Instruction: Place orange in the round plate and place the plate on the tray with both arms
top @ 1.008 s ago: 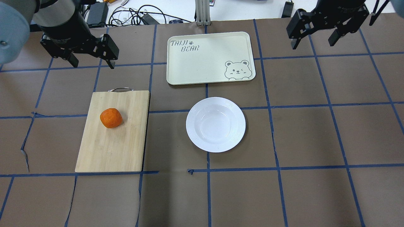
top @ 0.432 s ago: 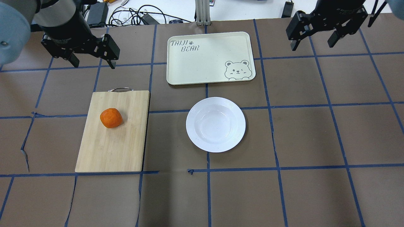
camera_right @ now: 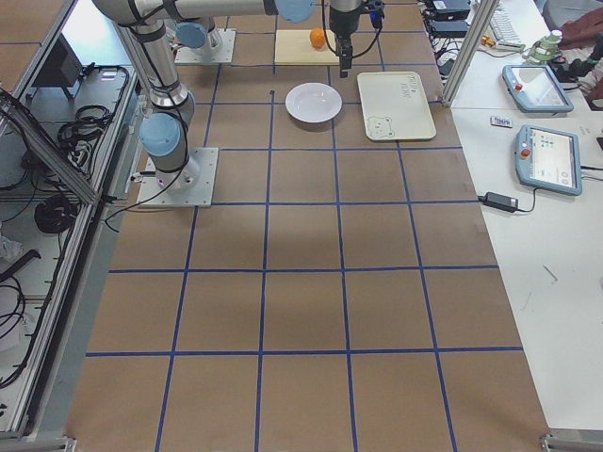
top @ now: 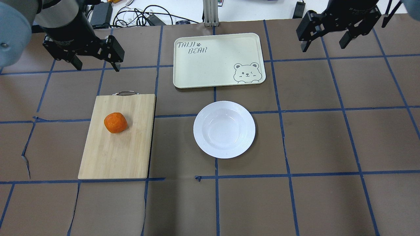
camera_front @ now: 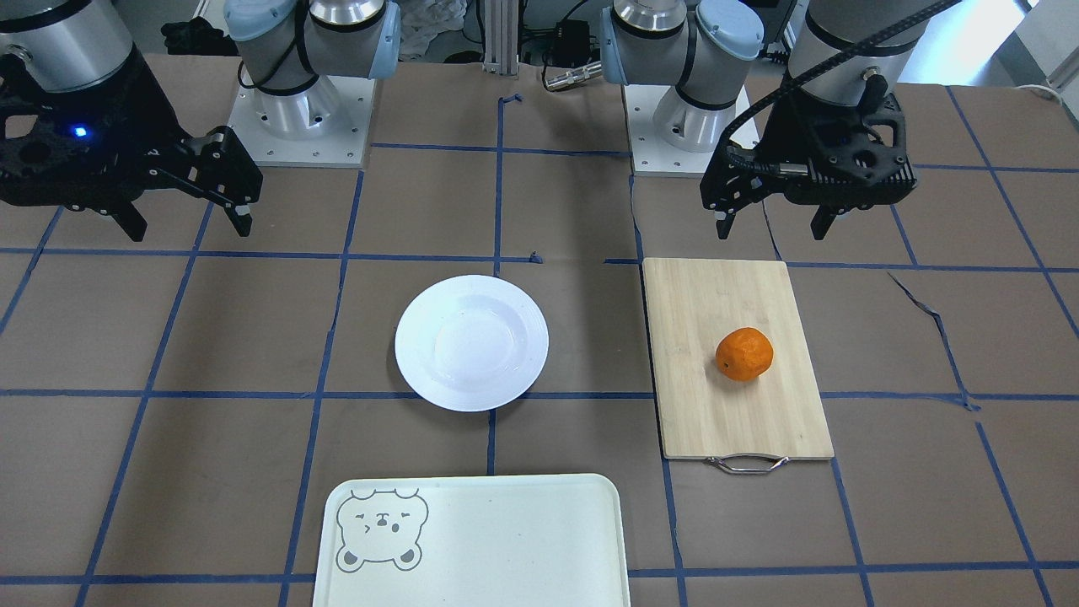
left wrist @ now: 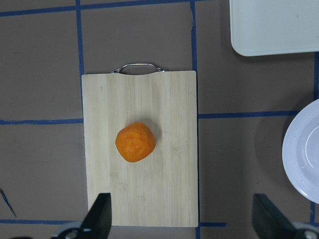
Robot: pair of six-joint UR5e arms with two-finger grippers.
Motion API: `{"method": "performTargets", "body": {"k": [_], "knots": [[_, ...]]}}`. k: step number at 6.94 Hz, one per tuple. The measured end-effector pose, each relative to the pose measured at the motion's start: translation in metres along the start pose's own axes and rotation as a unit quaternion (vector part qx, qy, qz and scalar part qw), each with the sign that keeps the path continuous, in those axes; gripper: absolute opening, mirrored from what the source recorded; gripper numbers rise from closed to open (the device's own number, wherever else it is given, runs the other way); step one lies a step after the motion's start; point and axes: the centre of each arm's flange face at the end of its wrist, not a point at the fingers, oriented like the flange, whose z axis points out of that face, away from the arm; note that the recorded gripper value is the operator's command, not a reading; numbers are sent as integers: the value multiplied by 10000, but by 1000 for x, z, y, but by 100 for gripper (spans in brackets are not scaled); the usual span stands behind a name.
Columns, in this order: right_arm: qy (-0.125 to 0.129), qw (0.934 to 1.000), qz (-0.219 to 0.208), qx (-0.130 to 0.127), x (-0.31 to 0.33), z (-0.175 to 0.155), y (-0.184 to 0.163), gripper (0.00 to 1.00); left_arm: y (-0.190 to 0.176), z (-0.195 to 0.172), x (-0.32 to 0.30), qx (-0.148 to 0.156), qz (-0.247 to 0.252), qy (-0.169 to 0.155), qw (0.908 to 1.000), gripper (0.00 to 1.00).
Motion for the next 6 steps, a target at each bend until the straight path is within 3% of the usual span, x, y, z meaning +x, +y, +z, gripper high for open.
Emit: {"method": "performTargets", "body": {"k": [2, 4, 6], "knots": [[-21, 10000, -29, -14, 0, 3, -3, 100, 0, 0, 0, 1, -1, -2, 10000, 100], [30, 9997, -72, 250, -4, 2, -12, 100, 0, 0, -2, -4, -13, -6, 10000, 100], [42, 9997, -218, 134, -18, 14, -17, 100, 0, 1, -1, -7, -8, -1, 10000, 100]]}}
